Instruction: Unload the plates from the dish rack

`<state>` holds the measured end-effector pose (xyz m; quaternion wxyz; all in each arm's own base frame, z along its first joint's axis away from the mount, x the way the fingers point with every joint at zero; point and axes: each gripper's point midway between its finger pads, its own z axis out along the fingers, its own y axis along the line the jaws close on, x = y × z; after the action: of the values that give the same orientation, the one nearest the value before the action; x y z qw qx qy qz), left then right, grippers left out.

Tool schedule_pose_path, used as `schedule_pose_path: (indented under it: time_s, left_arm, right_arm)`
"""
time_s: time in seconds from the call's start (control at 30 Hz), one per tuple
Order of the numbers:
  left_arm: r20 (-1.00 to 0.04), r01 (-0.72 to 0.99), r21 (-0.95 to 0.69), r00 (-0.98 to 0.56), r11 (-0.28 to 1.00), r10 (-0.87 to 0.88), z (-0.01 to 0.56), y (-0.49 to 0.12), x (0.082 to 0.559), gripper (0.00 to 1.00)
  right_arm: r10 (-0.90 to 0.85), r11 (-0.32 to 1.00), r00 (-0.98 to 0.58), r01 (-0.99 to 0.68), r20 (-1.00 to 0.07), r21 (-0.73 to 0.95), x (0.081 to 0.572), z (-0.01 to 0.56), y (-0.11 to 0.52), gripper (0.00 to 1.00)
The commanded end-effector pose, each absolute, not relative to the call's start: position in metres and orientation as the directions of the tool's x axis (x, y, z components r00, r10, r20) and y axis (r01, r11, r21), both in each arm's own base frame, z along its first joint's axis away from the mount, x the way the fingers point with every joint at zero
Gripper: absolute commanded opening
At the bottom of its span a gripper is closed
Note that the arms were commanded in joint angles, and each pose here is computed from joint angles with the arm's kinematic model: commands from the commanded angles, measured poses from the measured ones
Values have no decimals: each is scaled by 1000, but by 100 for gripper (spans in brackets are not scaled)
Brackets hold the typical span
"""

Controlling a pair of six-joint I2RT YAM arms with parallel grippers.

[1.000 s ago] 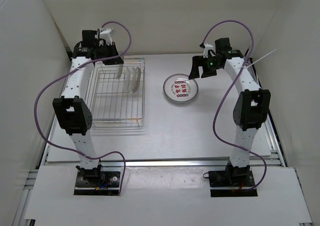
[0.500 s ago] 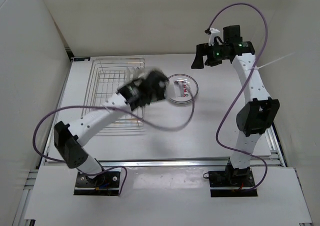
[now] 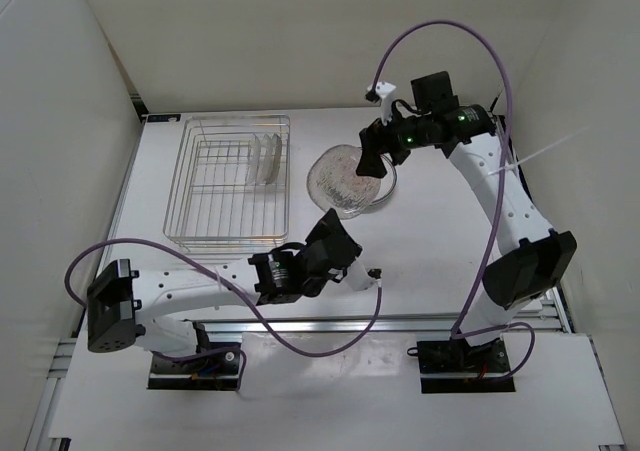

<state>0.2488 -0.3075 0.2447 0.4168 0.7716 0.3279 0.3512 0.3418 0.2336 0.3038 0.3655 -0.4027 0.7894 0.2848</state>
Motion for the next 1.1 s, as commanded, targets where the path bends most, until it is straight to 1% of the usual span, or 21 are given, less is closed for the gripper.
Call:
schedule_pose_path:
  time_s: [0.0, 0.03, 0.1, 0.13, 0.17, 0.23, 0.27, 0.33, 0.37, 0.47, 0.5, 0.57, 0.63, 0.67, 0.7, 0.73, 0.77, 0.8, 0.9, 1.03, 1.07]
  left_arm:
    - [266, 142, 914, 495, -380, 827, 274, -307, 251, 11]
    - [256, 144, 918, 501, -371, 827, 278, -309, 248, 11]
    - [255, 144, 918, 501, -371, 827, 278, -309, 248, 11]
    - [253, 143, 919, 501, -368, 828, 276, -311, 249, 11]
    - [253, 143, 919, 501, -368, 828, 276, -311, 249, 11]
    - [251, 143, 919, 509, -368, 824, 276, -313, 248, 11]
    - [251, 143, 919, 509, -368, 824, 276, -313, 248, 11]
    - [235, 146, 924, 515, -354, 825, 274, -317, 248, 11]
    - [234, 150, 924, 507, -353, 829, 274, -315, 251, 11]
    - [230, 165, 922, 494, -350, 839, 270, -311, 263, 11]
    - [224, 166, 926, 484, -340, 846, 271, -309, 266, 11]
    - [186, 195, 933, 455, -302, 871, 270, -309, 276, 43]
    - [167, 256, 925, 388, -280, 907, 270, -296, 290, 65]
    - [64, 297, 940, 326, -167, 943, 285, -292, 303, 71]
    - [30, 324, 938, 279, -123, 960, 290, -285, 310, 74]
    - [28, 370, 922, 234, -116, 972, 288, -273, 315, 80]
    - [-93, 380, 925, 165, 24, 982, 309, -267, 324, 93]
    - [-124, 391, 917, 75, 85, 989, 312, -243, 341, 100]
    - [-230, 371, 890, -134, 264, 964, 325, -183, 373, 100]
    - [-419, 294, 800, -350, 523, 838, 333, -108, 398, 100]
    - [-470, 303, 758, -362, 578, 805, 332, -102, 401, 100]
  right_arm:
    - [-482, 494, -413, -857, -773, 150, 336, 281, 231, 94]
    - [-482, 494, -413, -857, -773, 150, 336, 281, 231, 92]
    - [-483, 480, -408, -864, -775, 155, 333, 282, 236, 82]
    - [-483, 479, -408, -864, -775, 155, 333, 282, 236, 73]
    - [-480, 470, -410, -867, -775, 168, 329, 282, 240, 51]
    - [-485, 460, -405, -872, -775, 168, 327, 282, 243, 42]
    - [-485, 460, -405, -872, -775, 168, 327, 282, 243, 28]
    - [-475, 450, -412, -873, -778, 188, 324, 284, 246, 24]
    - [-467, 445, -419, -872, -778, 203, 322, 285, 248, 16]
    - [-443, 422, -427, -875, -788, 237, 316, 292, 256, 0]
    - [-437, 427, -438, -870, -785, 247, 316, 292, 256, 0]
    - [-406, 513, -451, -832, -795, 211, 334, 294, 249, 0]
    - [-349, 622, -477, -762, -807, 182, 364, 289, 234, 0]
    - [-295, 688, -529, -695, -796, 207, 378, 283, 224, 0]
    - [-237, 762, -558, -615, -795, 205, 400, 281, 199, 0]
    - [-193, 836, -598, -515, -778, 189, 422, 268, 177, 0]
    - [-146, 871, -612, -453, -777, 192, 437, 263, 160, 0]
    - [-69, 914, -642, -347, -764, 209, 453, 255, 128, 0]
    - [26, 962, -670, -185, -742, 201, 481, 228, 66, 0]
    - [107, 958, -740, -102, -664, 267, 491, 178, 17, 0]
    - [125, 959, -745, -80, -656, 273, 492, 172, 2, 0]
